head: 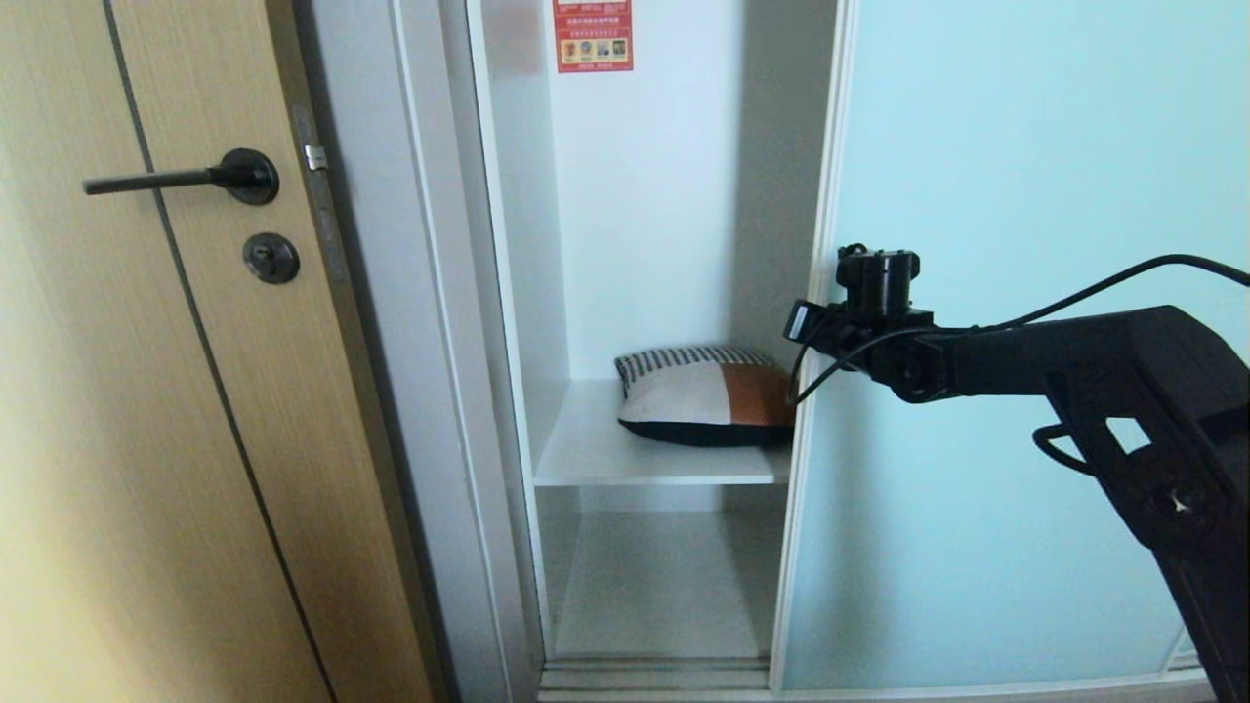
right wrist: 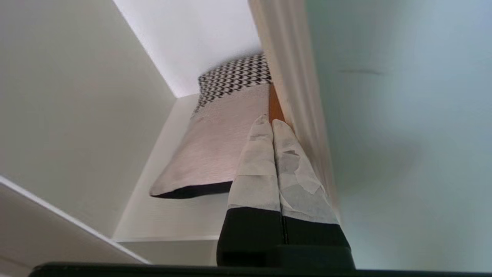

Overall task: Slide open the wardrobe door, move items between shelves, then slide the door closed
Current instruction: Open the door

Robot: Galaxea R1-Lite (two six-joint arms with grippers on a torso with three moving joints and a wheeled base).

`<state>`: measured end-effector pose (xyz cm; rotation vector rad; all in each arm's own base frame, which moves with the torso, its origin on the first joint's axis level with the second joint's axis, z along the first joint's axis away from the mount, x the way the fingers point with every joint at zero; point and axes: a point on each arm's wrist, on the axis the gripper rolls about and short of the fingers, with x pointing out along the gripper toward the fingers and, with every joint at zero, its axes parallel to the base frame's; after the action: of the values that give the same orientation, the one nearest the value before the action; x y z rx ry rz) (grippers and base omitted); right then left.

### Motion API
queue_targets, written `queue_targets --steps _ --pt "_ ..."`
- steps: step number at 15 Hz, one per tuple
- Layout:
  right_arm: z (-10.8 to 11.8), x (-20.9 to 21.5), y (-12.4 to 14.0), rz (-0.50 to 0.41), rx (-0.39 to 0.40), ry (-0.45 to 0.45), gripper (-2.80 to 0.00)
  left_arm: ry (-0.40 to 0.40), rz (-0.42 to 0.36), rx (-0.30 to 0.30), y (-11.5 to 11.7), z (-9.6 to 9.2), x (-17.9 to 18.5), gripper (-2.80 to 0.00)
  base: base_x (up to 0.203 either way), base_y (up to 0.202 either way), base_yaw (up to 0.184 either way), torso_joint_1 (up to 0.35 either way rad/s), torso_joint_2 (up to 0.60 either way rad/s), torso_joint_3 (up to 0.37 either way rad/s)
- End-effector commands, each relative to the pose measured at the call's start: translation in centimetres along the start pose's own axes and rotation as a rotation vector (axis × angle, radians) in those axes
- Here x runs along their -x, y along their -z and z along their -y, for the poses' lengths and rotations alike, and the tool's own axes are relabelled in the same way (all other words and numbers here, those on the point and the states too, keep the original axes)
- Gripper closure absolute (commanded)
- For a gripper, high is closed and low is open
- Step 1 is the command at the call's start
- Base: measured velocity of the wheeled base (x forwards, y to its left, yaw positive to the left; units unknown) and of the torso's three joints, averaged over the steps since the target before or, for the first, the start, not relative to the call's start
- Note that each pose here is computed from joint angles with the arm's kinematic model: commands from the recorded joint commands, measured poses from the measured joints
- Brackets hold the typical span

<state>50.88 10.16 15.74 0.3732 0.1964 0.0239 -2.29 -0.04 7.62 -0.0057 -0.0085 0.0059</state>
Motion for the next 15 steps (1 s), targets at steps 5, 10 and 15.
queue_targets --steps 5,10,15 --pt "2.2 0.0 -1.6 0.036 -0.014 0.038 0.0 -0.002 -0.001 0.0 0.0 0.0 0.0 0.0 0.0 0.0 0.0 0.0 0.0 0.0" --pt "3.5 0.2 -2.6 0.057 -0.024 0.062 0.0 -0.002 -0.001 0.0 0.0 0.0 0.0 0.0 0.0 0.0 0.0 0.0 0.0 0.0" --pt "4.9 0.3 -3.6 0.077 -0.039 0.087 0.0 0.0 -0.001 0.0 0.0 0.0 0.0 0.0 0.0 0.0 0.0 0.0 0.0 0.0"
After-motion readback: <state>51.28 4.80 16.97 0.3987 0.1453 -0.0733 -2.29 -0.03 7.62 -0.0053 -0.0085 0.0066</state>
